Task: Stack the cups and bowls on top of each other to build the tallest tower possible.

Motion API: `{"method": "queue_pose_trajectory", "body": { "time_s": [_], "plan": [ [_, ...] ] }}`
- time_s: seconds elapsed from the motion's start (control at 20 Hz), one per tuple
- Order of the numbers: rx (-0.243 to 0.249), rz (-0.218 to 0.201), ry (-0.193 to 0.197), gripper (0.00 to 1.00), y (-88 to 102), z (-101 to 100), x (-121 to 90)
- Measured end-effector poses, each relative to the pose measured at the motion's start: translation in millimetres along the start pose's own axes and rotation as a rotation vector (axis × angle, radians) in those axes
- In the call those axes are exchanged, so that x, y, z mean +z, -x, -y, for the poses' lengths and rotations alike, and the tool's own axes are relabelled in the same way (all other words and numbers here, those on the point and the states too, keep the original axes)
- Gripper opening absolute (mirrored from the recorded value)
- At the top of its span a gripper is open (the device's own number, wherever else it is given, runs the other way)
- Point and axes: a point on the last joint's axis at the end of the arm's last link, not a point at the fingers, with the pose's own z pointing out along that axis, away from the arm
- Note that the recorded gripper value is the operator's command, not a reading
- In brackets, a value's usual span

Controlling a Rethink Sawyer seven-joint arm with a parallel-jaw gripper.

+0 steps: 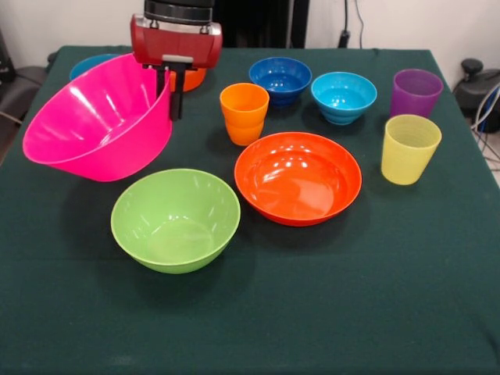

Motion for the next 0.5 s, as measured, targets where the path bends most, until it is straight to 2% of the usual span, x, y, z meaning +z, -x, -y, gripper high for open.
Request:
{"method": "queue_pose_trajectory", "body": {
  "time_s": [0.5],
  "plan": [
    [-0.008,0.006,0.0,0.0,3.8,-4.0,-2.1]
  ]
}}
